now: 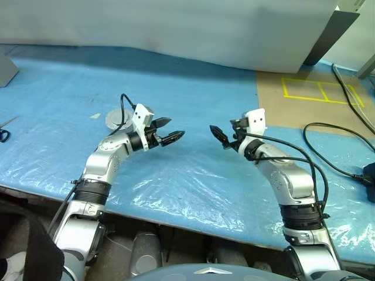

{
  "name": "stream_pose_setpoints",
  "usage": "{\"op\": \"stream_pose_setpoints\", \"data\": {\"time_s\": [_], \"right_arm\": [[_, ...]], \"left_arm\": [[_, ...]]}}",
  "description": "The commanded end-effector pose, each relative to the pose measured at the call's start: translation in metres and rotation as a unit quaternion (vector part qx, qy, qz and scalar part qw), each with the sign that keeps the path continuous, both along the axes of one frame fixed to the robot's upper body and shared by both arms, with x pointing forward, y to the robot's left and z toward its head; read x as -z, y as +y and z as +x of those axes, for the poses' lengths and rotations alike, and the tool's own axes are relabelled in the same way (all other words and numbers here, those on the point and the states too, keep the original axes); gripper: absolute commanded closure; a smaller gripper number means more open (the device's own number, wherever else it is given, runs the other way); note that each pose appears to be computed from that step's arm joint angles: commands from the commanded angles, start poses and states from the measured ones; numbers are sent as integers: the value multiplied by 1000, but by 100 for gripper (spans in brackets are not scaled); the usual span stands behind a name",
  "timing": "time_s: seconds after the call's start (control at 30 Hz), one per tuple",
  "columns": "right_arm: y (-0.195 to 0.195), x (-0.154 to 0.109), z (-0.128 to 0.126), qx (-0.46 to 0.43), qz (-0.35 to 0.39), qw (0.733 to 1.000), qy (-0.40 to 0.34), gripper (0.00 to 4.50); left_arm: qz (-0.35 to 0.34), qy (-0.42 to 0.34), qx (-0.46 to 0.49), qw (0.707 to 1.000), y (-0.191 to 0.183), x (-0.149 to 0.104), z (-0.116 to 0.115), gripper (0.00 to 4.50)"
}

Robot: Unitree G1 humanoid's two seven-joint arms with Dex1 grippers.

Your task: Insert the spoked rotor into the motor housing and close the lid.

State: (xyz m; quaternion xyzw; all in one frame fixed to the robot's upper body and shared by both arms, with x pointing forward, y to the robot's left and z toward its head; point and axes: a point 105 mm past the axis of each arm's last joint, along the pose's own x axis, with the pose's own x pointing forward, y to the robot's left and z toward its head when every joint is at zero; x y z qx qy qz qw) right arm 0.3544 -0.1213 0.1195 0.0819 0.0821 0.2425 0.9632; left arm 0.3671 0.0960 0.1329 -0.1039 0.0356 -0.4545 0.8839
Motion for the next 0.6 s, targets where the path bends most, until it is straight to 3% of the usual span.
{"op": "stream_pose_setpoints", "data": {"time_s": [0.03, 0.3, 0.6], "right_arm": [[-3, -15, 0, -3, 13, 1000, -21, 0], [3, -16, -1, -16, -4, 1000, -26, 0], [-9, -13, 1, 6, -10, 1000, -21, 0]], "left_arm": [[-10, -26, 2, 1000, 3, -19, -3, 2], [7, -25, 11, 1000, 1, -10, -13, 2], [10, -32, -1, 999, -1, -11, -7, 2]]}}
